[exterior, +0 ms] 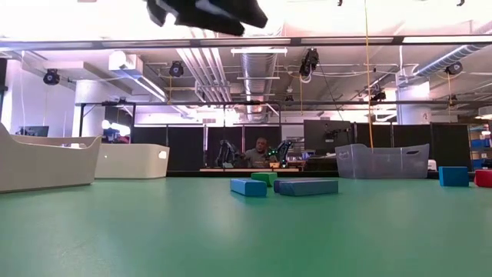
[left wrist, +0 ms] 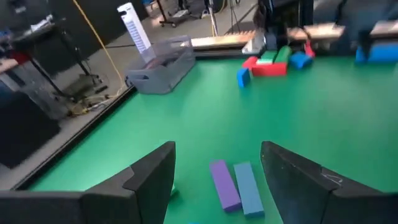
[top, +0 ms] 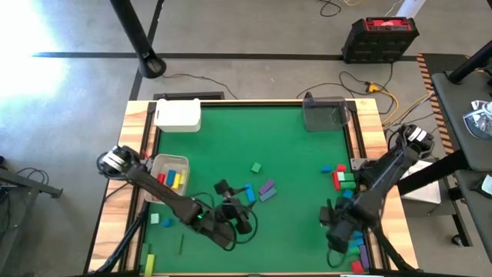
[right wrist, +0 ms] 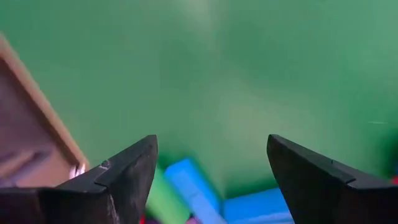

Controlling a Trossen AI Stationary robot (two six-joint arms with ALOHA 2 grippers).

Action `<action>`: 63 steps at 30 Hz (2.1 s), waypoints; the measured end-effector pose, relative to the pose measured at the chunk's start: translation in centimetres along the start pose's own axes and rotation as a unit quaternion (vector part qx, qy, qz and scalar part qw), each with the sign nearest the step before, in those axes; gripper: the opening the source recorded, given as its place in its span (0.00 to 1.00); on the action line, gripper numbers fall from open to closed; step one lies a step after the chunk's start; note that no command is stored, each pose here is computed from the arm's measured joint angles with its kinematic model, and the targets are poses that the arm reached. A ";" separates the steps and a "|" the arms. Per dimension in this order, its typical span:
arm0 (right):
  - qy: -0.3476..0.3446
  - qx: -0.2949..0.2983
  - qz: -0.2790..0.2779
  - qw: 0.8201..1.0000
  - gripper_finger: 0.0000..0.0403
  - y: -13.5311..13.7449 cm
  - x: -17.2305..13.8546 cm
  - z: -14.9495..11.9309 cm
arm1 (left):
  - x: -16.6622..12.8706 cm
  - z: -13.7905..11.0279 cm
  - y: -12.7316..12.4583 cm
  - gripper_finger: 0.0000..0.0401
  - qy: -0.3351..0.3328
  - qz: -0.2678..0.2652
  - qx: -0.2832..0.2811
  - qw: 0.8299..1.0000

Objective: Sort blocks by size
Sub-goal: Put the green cylindrical block into the gray bin

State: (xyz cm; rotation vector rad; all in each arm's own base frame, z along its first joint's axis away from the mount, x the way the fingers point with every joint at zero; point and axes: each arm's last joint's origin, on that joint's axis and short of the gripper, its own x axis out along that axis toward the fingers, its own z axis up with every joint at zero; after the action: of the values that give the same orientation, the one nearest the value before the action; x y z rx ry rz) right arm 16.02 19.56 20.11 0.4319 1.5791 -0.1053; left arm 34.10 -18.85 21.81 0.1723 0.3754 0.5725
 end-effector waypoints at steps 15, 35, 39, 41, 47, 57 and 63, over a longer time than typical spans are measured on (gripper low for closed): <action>0.065 -0.104 -0.084 0.989 0.72 6.6 4.7 -4.7 | 0.0 1.2 -0.7 0.55 0.005 0.005 0.053 0.999; 0.043 -0.131 -0.110 0.984 0.34 7.7 6.8 -4.7 | 0.1 0.6 -0.6 0.55 0.006 0.015 0.045 0.999; 0.028 -0.146 -0.102 0.984 0.29 7.7 6.9 -4.6 | 0.1 0.5 -0.6 0.55 0.006 0.015 0.046 0.999; 0.024 -0.150 -0.100 0.983 0.30 7.7 7.0 -4.6 | 0.0 0.5 -0.6 0.55 0.007 0.015 0.046 0.999; 0.013 -0.155 -0.105 0.982 0.39 7.1 7.8 -4.5 | 0.0 -0.4 -0.3 0.55 -0.001 0.048 0.034 0.998; 0.001 -0.223 -0.082 0.971 0.31 6.3 7.3 -2.0 | -1.5 -3.5 -1.0 0.55 0.015 -0.008 -0.015 1.000; -0.180 -0.276 -0.107 0.938 0.31 5.7 2.7 1.8 | -4.7 -2.9 -2.3 0.55 -0.017 -0.060 -0.022 0.998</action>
State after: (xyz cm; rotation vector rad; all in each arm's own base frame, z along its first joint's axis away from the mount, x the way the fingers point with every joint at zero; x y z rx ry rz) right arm 19.60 24.77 18.47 -0.1946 1.2192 0.0900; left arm 30.47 -23.25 19.98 0.1164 0.3383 0.4584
